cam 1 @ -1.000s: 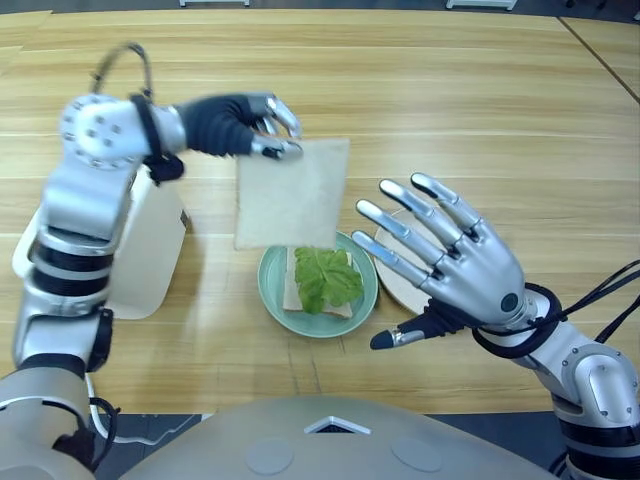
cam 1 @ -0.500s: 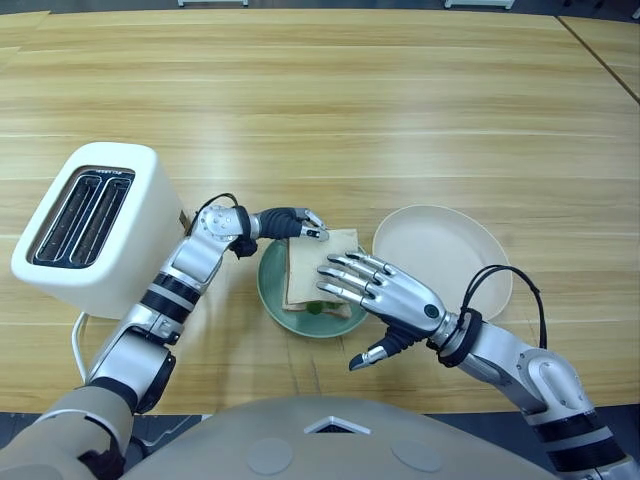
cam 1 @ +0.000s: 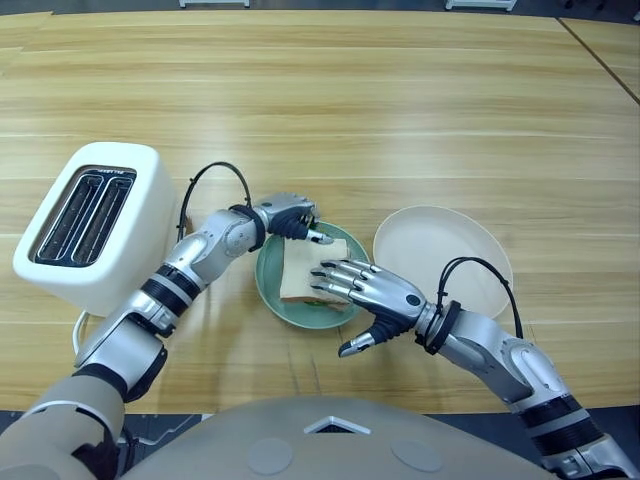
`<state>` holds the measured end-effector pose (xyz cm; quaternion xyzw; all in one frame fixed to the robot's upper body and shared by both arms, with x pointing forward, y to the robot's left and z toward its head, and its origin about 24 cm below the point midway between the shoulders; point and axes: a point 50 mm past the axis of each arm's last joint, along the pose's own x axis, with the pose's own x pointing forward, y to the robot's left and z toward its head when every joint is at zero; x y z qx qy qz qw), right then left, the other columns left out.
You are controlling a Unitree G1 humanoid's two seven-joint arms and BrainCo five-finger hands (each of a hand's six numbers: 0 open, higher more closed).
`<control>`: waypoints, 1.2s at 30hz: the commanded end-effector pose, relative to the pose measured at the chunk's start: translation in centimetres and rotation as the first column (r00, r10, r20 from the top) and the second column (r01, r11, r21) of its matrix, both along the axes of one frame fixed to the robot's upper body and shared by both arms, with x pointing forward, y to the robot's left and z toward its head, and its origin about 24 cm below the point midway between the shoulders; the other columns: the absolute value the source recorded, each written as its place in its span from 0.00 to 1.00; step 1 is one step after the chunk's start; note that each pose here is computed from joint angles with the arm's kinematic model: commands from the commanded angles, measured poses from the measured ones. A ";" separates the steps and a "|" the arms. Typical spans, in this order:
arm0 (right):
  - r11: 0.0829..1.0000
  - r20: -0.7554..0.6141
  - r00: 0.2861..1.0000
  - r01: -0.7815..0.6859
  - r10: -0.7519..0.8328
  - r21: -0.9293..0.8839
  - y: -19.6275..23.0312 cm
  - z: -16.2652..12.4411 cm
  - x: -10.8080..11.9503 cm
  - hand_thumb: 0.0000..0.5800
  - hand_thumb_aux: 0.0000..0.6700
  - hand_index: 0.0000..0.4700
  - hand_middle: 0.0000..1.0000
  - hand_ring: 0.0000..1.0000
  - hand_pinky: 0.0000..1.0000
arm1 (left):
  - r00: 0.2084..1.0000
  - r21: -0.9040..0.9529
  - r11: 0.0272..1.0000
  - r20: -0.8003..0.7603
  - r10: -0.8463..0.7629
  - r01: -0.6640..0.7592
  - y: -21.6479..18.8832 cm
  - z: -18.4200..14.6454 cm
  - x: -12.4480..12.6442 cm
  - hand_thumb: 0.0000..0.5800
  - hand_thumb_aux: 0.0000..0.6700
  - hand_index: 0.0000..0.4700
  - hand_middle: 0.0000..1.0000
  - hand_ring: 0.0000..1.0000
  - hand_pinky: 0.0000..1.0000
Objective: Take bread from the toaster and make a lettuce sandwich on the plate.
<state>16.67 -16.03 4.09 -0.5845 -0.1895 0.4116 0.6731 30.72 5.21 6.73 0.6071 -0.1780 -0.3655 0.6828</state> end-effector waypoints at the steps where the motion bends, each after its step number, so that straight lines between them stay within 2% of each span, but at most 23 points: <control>1: 0.998 0.015 0.998 0.059 -0.059 -0.010 0.5 0.0 0.8 0.00 0.00 0.00 0.00 0.00 0.00 | 0.786 -0.009 0.998 0.617 -0.044 0.063 -0.1 6.7 0.4 0.00 0.00 0.00 0.00 0.00 0.00; 2: 0.994 0.064 0.994 0.085 -0.090 0.069 0.7 1.1 1.3 0.00 0.00 0.00 0.00 0.00 0.00 | 0.745 -0.045 0.996 0.667 -0.026 0.074 0.3 7.5 0.1 0.00 0.00 0.00 0.00 0.00 0.00; 3: 0.981 0.098 0.989 0.098 -0.115 0.166 0.9 2.4 1.6 0.00 0.00 0.00 0.00 0.00 0.00 | 0.749 -0.112 0.991 0.663 0.016 0.077 0.9 8.1 -0.3 0.00 0.00 0.00 0.00 0.00 0.00; 4: 0.957 0.117 0.982 0.109 -0.145 0.270 1.0 3.8 1.7 0.00 0.00 0.00 0.00 0.00 0.00 | 0.786 -0.198 0.977 0.615 0.061 0.079 1.6 8.3 -0.8 0.00 0.00 0.00 0.00 0.00 0.00; 6: 0.896 0.118 0.976 0.117 -0.184 0.429 0.9 6.0 1.6 0.00 0.00 0.00 0.00 0.00 0.00 | 0.895 -0.397 0.916 0.426 0.132 0.054 3.0 8.3 -2.0 0.00 0.00 0.00 0.00 0.00 0.00; 7: 0.867 0.110 0.975 0.117 -0.194 0.484 0.6 7.0 1.4 0.69 0.44 0.44 0.00 0.00 0.00 | 0.937 -0.453 0.890 0.330 0.111 0.053 3.6 8.2 -2.9 0.76 0.51 0.51 0.00 0.00 0.00; 8: 0.845 0.107 0.974 0.116 -0.199 0.523 0.3 7.8 1.2 0.86 0.62 0.62 0.00 0.00 0.00 | 0.961 -0.485 0.872 0.265 0.076 0.065 4.1 8.2 -3.9 0.76 0.51 0.51 0.00 0.00 0.00; 9: 0.830 0.106 0.973 0.114 -0.204 0.545 0.1 8.5 1.0 1.00 0.99 0.99 0.56 0.56 0.56 | 0.970 -0.508 0.858 0.235 0.062 0.068 4.6 8.4 -4.8 1.00 1.00 1.00 1.00 1.00 1.00; 10: 0.822 0.106 0.973 0.113 -0.206 0.558 -0.2 9.1 0.7 1.00 1.00 1.00 1.00 1.00 1.00 | 0.975 -0.510 0.857 0.219 0.045 0.075 5.2 8.7 -6.0 1.00 1.00 1.00 1.00 1.00 1.00; 12: 0.821 0.099 0.974 0.117 -0.206 0.559 -0.5 10.0 -0.3 1.00 1.00 1.00 1.00 1.00 1.00 | 0.985 -0.510 0.857 0.170 0.018 0.072 6.3 9.0 -8.4 1.00 1.00 1.00 1.00 1.00 1.00; 14: 0.841 0.036 0.979 0.153 -0.200 0.519 -0.6 9.5 -1.7 1.00 1.00 1.00 1.00 1.00 1.00 | 0.996 -0.480 0.875 0.087 -0.022 0.061 6.9 8.2 -11.2 1.00 1.00 1.00 1.00 1.00 1.00; 18: 0.916 -0.135 0.972 0.227 -0.192 0.331 -0.6 5.2 -4.9 1.00 1.00 1.00 1.00 1.00 1.00 | 0.981 -0.429 0.903 -0.176 -0.078 -0.005 6.9 4.5 -16.7 1.00 1.00 1.00 1.00 1.00 1.00; 22: 0.947 -0.221 0.948 0.268 -0.228 0.174 -0.6 1.5 -7.1 1.00 1.00 1.00 1.00 1.00 1.00 | 0.920 -0.359 0.926 -0.391 -0.034 -0.118 7.5 1.0 -20.2 1.00 1.00 1.00 1.00 1.00 1.00; 25: 0.956 -0.215 0.941 0.285 -0.263 0.076 -0.7 -0.8 -7.2 1.00 1.00 1.00 1.00 1.00 1.00 | 0.895 -0.259 0.955 -0.445 0.017 -0.147 8.1 -1.4 -20.5 1.00 1.00 1.00 1.00 1.00 1.00; 28: 0.948 -0.182 0.934 0.317 -0.308 0.018 -0.9 -2.4 -7.0 1.00 1.00 1.00 1.00 1.00 1.00 | 0.914 -0.156 0.979 -0.403 0.055 -0.128 8.2 -3.5 -19.0 1.00 1.00 1.00 1.00 1.00 1.00; 31: 0.960 -0.138 0.950 0.277 -0.279 -0.035 -0.3 -3.7 -6.0 1.00 1.00 1.00 1.00 1.00 1.00 | 0.919 -0.078 0.988 -0.383 0.096 -0.135 7.7 -5.6 -17.9 1.00 1.00 1.00 1.00 1.00 1.00; 36: 0.968 -0.080 0.966 0.242 -0.246 -0.062 0.8 -4.8 -3.9 1.00 1.00 1.00 1.00 1.00 1.00 | 0.932 -0.034 0.994 -0.354 0.084 -0.102 6.0 -7.4 -16.2 1.00 1.00 1.00 1.00 1.00 1.00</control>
